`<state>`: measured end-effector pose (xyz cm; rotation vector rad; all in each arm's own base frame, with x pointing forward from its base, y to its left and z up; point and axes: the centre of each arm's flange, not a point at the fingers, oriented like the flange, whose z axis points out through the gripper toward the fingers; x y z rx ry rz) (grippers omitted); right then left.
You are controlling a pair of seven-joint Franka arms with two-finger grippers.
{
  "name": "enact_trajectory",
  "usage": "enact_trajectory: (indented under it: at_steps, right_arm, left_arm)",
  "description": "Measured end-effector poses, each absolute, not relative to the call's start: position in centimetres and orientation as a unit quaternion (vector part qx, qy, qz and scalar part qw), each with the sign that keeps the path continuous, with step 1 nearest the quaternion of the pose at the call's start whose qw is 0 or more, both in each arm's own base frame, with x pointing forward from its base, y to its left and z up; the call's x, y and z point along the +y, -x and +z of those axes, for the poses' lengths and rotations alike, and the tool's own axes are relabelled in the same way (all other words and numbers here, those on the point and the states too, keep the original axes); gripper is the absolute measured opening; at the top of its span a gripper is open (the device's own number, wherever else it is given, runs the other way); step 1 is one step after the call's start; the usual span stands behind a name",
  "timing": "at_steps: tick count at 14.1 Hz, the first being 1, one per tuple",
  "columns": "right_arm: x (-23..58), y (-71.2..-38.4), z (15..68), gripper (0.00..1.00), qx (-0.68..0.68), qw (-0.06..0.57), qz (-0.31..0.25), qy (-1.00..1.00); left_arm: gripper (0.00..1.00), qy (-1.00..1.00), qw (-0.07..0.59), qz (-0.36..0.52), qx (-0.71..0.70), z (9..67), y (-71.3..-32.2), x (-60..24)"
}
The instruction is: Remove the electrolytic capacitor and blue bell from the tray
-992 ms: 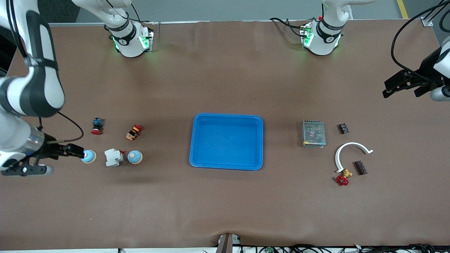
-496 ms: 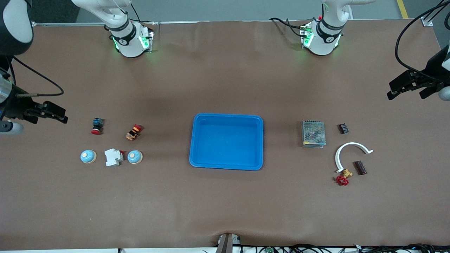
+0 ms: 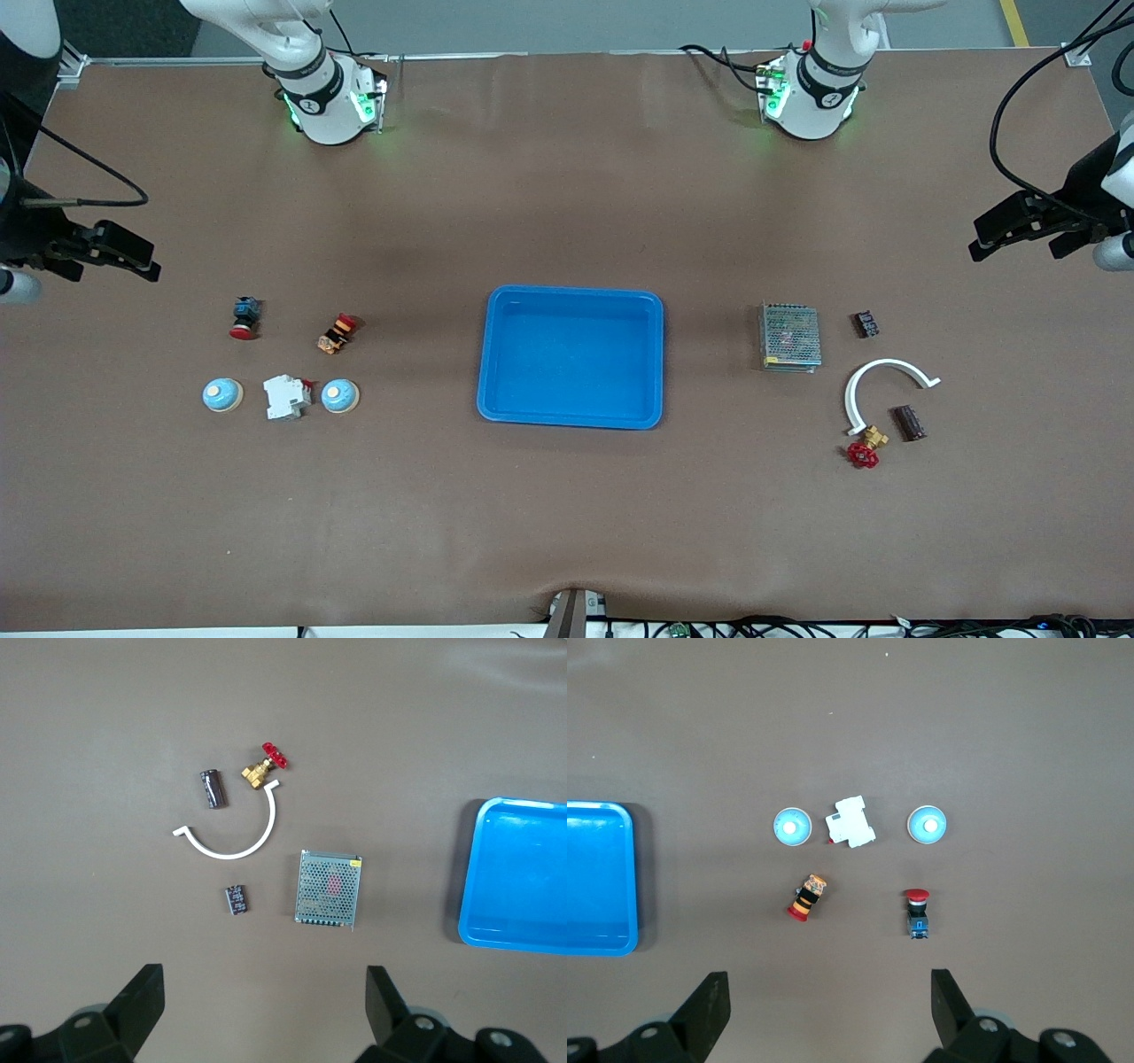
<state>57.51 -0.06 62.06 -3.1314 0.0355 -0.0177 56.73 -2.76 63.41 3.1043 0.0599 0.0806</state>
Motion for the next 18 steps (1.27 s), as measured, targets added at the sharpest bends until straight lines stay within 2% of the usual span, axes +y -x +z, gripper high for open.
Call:
enact_trajectory:
  at_steps: [5, 10, 18]
  right_arm:
    - [-1.1, -55.3, 65.4, 1.00, 0.020, 0.003, -0.024, 0.999]
    - [-3.6, -55.2, 67.5, 1.00, 0.042, -0.002, -0.050, 0.998]
    - [-3.7, -55.2, 67.6, 1.00, 0.044, -0.002, -0.051, 0.998]
  left_arm:
    - [1.00, -0.999, 0.018, 0.028, 0.019, 63.6, -56.7, -2.7]
    - [1.00, -0.999, 0.018, 0.028, 0.020, 63.6, -56.7, -2.7]
    - [1.00, -0.999, 0.018, 0.028, 0.020, 63.6, -56.7, -2.7]
